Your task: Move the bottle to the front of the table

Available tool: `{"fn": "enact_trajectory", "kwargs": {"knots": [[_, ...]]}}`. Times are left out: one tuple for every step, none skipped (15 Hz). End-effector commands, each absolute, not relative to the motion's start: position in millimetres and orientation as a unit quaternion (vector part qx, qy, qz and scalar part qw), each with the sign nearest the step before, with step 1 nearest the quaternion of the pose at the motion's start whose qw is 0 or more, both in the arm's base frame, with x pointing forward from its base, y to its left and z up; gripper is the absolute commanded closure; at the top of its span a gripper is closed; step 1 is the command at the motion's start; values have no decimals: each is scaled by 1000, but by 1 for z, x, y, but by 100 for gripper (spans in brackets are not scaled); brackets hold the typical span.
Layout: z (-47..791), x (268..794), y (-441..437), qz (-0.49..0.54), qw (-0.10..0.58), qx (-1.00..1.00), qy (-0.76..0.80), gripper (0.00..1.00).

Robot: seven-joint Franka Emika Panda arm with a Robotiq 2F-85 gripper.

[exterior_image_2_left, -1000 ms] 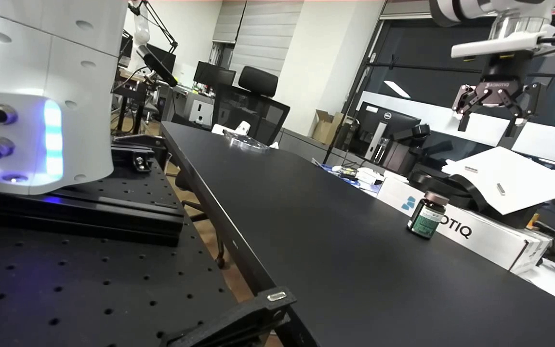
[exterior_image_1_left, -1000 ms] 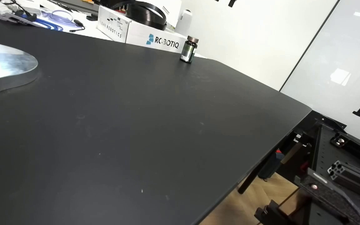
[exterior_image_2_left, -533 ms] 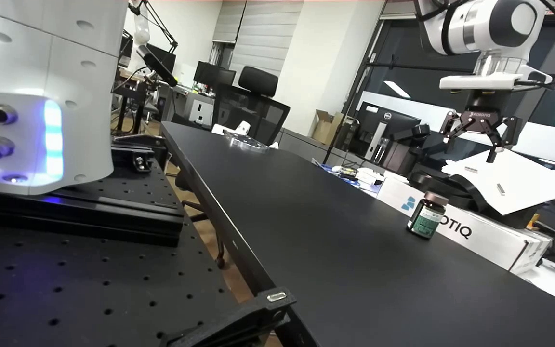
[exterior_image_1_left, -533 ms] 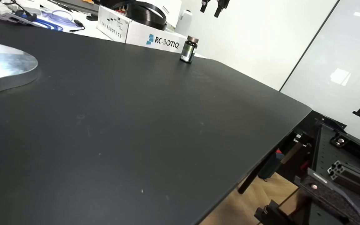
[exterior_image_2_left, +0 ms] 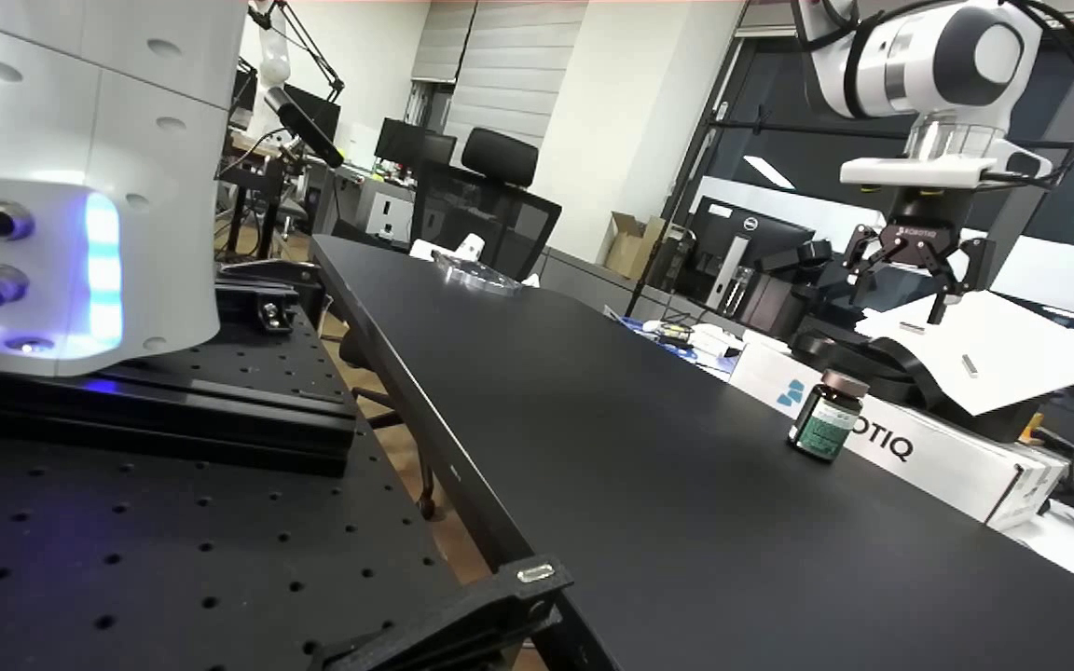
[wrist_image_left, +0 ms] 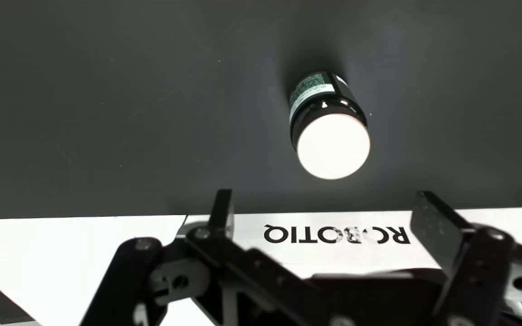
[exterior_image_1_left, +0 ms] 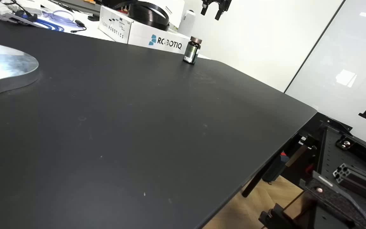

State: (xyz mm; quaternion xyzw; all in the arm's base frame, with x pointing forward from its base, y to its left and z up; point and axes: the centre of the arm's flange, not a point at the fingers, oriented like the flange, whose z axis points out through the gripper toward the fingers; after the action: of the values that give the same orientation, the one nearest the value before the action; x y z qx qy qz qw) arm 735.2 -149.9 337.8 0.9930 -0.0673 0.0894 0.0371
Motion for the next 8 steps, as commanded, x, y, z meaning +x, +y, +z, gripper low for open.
{"fn": "enact_trajectory", "kwargs": {"knots": [[319, 740, -144, 106, 27, 992, -63, 0], [313, 743, -144, 110, 26, 992, -60, 0], [308, 746, -144, 112, 25, 992, -60, 0], [302, 749, -144, 110, 22, 992, -62, 0], [295, 750, -144, 108, 20, 992, -62, 0], [288, 750, -144, 106, 19, 992, -63, 0], [281, 751, -144, 104, 11, 993, -61, 0], [274, 751, -144, 101, 8, 993, -62, 0]]}}
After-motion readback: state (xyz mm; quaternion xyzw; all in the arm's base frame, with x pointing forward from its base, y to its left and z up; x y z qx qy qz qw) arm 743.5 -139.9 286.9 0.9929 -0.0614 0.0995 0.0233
